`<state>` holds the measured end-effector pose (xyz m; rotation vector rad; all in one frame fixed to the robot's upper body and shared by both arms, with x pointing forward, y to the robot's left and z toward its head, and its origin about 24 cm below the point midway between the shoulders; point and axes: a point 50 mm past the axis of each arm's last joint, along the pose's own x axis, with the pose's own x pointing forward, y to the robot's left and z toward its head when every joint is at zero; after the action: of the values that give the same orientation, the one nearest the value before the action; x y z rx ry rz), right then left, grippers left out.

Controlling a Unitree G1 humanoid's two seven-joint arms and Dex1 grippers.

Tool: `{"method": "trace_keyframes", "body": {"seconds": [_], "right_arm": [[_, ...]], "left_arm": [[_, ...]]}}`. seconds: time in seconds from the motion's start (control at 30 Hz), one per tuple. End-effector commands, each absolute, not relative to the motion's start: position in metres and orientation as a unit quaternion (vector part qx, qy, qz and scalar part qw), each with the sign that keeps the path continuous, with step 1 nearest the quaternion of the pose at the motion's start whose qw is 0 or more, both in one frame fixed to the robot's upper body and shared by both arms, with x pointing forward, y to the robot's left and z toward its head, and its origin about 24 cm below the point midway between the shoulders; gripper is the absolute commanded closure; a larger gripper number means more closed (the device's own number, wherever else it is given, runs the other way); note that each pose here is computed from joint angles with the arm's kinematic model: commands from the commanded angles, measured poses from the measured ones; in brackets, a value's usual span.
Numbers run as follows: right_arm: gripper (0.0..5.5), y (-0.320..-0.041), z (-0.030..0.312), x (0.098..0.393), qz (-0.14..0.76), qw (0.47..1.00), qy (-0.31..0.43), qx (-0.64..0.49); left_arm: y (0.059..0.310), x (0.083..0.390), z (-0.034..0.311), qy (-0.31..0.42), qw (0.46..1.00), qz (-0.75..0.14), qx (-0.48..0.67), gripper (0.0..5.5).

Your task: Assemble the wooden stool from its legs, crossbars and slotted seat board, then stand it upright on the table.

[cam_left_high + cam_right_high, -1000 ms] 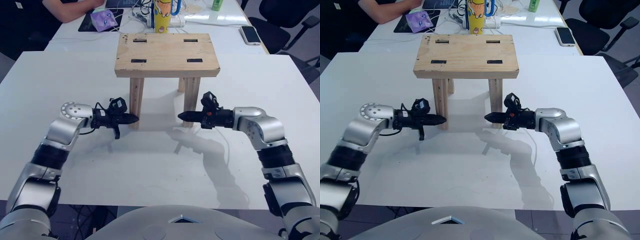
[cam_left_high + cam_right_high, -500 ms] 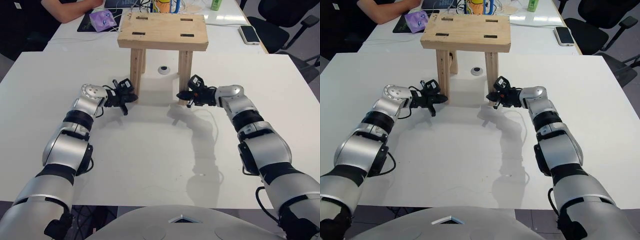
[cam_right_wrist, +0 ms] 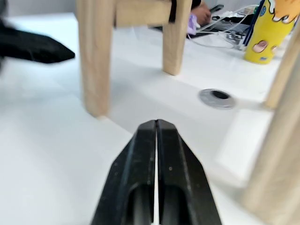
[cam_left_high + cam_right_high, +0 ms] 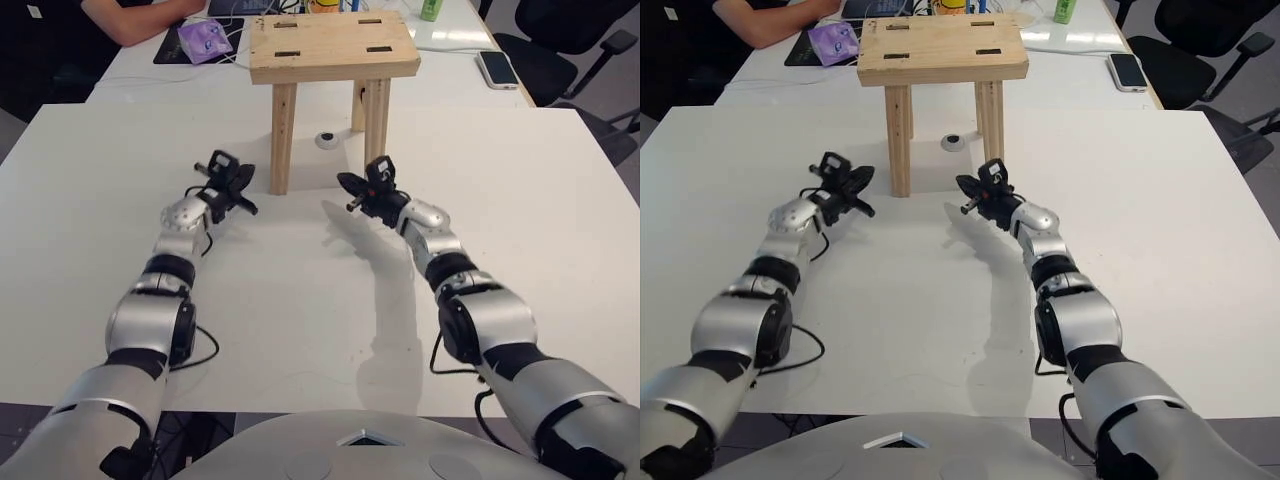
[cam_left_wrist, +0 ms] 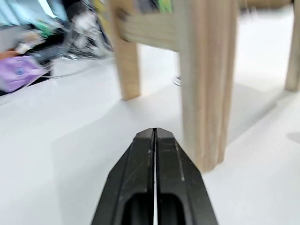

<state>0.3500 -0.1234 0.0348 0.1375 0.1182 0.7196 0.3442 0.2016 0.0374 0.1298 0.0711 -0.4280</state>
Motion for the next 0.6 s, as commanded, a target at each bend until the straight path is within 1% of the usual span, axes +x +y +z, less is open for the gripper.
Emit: {"method": "trace_keyframes", "body": {"seconds": [0.03, 0.1, 0.13, 0.2, 0.23, 0.3, 0.33, 0.47, 0.6], "right_arm": [[5.5, -0.143, 0.023, 0.315, 0.306, 0.939, 0.027, 0.152], [5.5, -0.145, 0.027, 0.3, 0.29, 0.946, 0.01, 0.143], [5.5, -0.147, 0.031, 0.293, 0.272, 0.952, 0.0, 0.142], [5.5, -0.152, 0.037, 0.286, 0.227, 0.964, -0.012, 0.142], [5.5, -0.155, 0.038, 0.285, 0.204, 0.968, -0.004, 0.143], [5.5, -0.16, 0.035, 0.286, 0.162, 0.98, 0.032, 0.107], [5.5, -0.161, 0.035, 0.288, 0.149, 0.981, 0.037, 0.115], [5.5, -0.171, 0.044, 0.299, 0.106, 0.991, 0.02, 0.08], [5.5, -0.185, 0.048, 0.314, 0.043, 0.998, 0.016, 0.05]], "left_arm": [[0.195, 0.285, 0.021, -0.053, 0.983, -0.171, -0.024, 5.49], [0.186, 0.27, 0.027, -0.081, 0.983, -0.151, -0.059, 5.49], [0.18, 0.268, 0.033, -0.093, 0.983, -0.146, -0.064, 5.49], [0.17, 0.271, 0.043, -0.113, 0.983, -0.125, -0.076, 5.49], [0.166, 0.274, 0.047, -0.118, 0.983, -0.116, -0.076, 5.49], [0.159, 0.279, 0.053, -0.121, 0.986, -0.094, -0.069, 5.49], [0.155, 0.282, 0.055, -0.12, 0.987, -0.085, -0.066, 5.49], [0.141, 0.29, 0.056, -0.115, 0.992, -0.048, 0.009, 5.49], [0.133, 0.299, 0.059, -0.121, 0.992, -0.015, 0.029, 5.49]]}}
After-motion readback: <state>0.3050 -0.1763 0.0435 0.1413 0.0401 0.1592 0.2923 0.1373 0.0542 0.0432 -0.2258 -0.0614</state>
